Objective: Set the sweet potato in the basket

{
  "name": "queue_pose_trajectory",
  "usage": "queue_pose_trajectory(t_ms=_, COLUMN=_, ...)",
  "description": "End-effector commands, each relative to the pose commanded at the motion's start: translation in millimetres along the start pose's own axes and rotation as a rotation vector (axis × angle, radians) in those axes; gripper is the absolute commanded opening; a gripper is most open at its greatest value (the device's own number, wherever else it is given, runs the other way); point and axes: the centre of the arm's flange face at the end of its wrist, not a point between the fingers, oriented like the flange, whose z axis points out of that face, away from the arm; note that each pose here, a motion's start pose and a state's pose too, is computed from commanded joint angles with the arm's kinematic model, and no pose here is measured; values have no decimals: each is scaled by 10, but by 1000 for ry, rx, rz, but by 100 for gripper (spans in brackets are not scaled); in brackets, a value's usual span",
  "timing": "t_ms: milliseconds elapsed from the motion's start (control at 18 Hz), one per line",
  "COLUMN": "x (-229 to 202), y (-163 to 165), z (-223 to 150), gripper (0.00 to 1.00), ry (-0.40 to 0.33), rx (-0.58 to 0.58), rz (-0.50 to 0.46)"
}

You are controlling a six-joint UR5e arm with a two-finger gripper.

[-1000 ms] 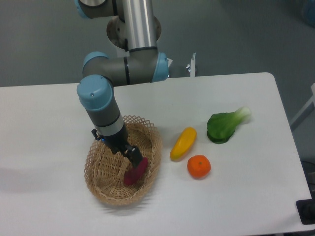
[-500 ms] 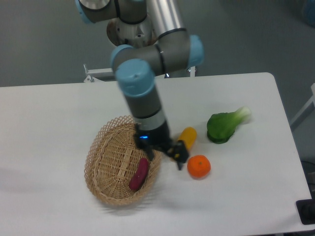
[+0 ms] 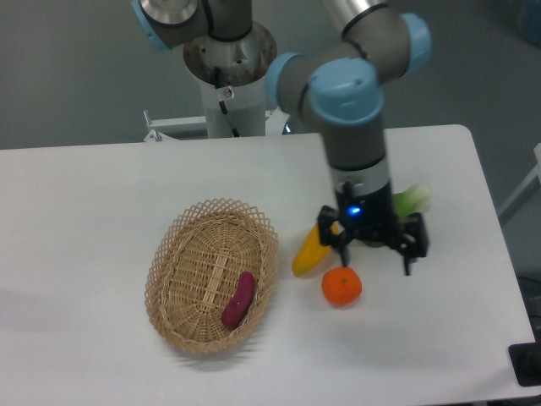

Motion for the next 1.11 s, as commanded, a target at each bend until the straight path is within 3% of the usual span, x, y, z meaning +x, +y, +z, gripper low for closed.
queue_pose_trajectory(t_ms=111, x=-117, y=111, z=-74, gripper=100, ry=8, rx=35, rz=-20)
queue_pose_trajectory(t_ms=278, x=-186, y=273, z=-65, gripper=100, ry=43, rx=36, rz=49)
queue_pose_trajectory(t_ms=444, x=-184, y=435, z=-62, gripper=100, ry=89, rx=9, rz=61)
queue_pose_trajectory(t_ms=611, x=-210, y=505, z=-75, gripper=100, ry=82, rx=2, rz=143)
queue_pose_trajectory(t_ms=722, x=-258, y=531, z=-99, gripper=100, ry=70, rx=-5, rz=144)
queue_pose_trajectory(t_ms=1111, x=-343, y=653, z=-190, gripper=100, ry=24, rx=-131, rz=254)
